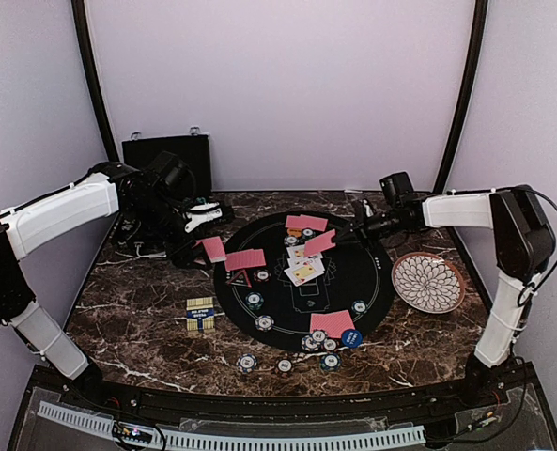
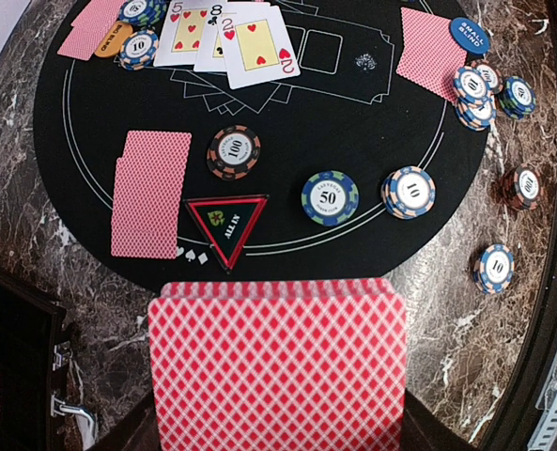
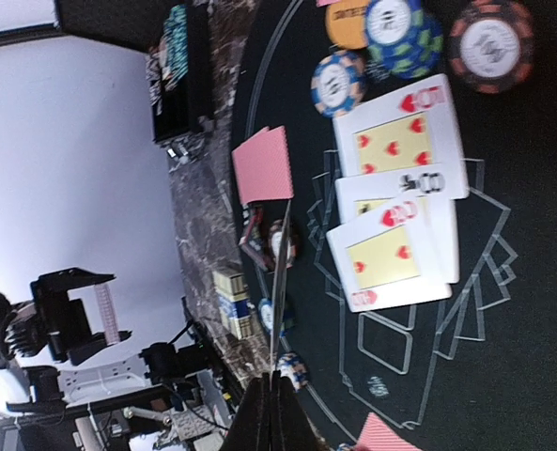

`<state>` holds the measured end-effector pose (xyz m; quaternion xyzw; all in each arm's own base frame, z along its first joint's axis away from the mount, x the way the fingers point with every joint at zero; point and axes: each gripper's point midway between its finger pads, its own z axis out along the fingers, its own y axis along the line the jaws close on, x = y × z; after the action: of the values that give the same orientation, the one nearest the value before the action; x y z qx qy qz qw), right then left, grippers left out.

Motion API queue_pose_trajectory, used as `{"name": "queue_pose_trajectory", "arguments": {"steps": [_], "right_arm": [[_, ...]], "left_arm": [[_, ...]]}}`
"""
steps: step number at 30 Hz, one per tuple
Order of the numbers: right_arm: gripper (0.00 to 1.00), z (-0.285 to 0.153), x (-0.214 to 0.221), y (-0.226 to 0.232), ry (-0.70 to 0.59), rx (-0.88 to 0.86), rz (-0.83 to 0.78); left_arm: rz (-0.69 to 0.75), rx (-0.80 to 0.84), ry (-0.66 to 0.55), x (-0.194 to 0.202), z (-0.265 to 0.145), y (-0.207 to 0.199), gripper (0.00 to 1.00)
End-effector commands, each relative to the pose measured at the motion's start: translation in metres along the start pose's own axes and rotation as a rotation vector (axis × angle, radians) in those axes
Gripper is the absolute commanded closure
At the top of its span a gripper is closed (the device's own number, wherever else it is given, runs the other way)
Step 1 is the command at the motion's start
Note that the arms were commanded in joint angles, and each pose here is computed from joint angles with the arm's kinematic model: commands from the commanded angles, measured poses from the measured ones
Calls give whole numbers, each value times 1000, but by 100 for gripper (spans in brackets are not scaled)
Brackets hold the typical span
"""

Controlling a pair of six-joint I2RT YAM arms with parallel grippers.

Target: Distribute texas hold em gaming equipment

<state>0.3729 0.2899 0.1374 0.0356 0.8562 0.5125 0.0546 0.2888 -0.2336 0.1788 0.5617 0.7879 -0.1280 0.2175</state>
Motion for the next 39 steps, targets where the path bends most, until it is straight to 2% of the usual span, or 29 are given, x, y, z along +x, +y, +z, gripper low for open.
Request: {"name": "queue_pose_trajectory", "arguments": {"steps": [1, 8, 16, 19, 24, 28, 31, 39], "right_arm": [[100, -14, -7, -44, -41, 164, -41], [100, -9, -24, -77, -67, 207, -25], [100, -6, -24, -109, -74, 294, -2], [92, -11, -22, -118, -77, 351, 0], [72, -22, -24, -112, -98, 416, -29], [61, -32, -29, -88, -127, 456, -86], [53, -27, -27, -52, -138, 403, -139], [32, 38, 23, 76, -20, 31, -244]], "left_arm": [[12, -5, -22, -1, -13, -3, 100], [12, -3, -23, -1, -13, -4, 100], [13, -3, -19, 0, -13, -4, 100], [14, 1, -21, -1, -13, -5, 100], [10, 11, -23, -2, -12, -5, 100], [9, 11, -24, -3, -13, -5, 100], [11, 9, -27, -3, -13, -5, 100], [9, 7, -38, -7, -15, -4, 100]]}}
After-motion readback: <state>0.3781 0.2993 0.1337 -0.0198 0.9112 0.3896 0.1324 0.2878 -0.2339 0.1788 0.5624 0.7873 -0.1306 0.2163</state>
